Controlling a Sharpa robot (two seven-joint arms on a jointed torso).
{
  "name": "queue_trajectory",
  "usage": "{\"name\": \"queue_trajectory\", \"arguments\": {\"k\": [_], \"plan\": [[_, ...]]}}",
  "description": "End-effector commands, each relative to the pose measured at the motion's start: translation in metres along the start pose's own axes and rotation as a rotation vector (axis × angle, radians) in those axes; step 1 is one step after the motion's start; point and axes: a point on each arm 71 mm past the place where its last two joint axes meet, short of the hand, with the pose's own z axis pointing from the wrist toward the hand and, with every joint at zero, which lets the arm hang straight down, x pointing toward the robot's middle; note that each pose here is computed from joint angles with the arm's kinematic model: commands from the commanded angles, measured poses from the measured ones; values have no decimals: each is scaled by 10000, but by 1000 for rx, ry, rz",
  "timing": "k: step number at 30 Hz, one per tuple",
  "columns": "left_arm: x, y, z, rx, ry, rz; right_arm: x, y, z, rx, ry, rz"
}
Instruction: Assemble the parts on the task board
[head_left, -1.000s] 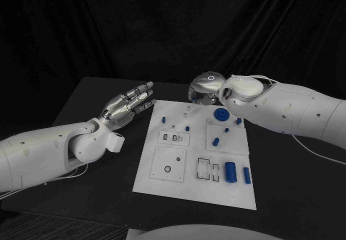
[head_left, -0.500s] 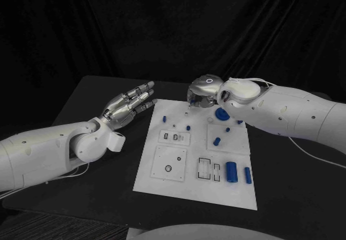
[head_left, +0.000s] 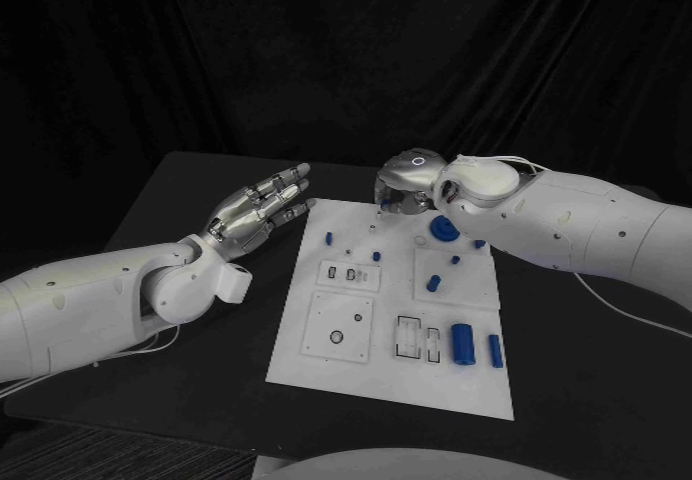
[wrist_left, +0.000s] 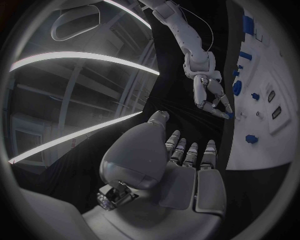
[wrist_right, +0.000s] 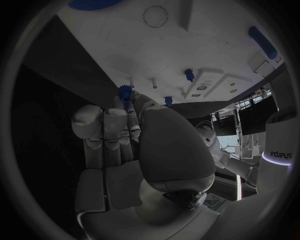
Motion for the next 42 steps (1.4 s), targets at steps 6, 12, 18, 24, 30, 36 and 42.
{"name": "queue_trajectory", "arguments": {"k": [6, 12, 18, 24, 30, 36, 42], "plan": [[28, -8, 26, 5, 21, -12, 59, 17, 23, -4, 12, 3], [28, -5, 31, 3, 22, -13, 93, 21, 30, -4, 10, 4], [22, 0, 38, 1, 23, -13, 104, 26, 37, -6, 8, 4], [25, 5, 47, -1, 25, -14, 112, 29, 40, -6, 11, 4], [22, 9, 49, -5, 26, -14, 113, 38, 42, -8, 9, 5], [16, 12, 51, -9, 26, -13, 110, 57, 48, -16, 5, 6], [16, 17, 56, -12, 27, -14, 110, 73, 53, -20, 6, 7]]}}
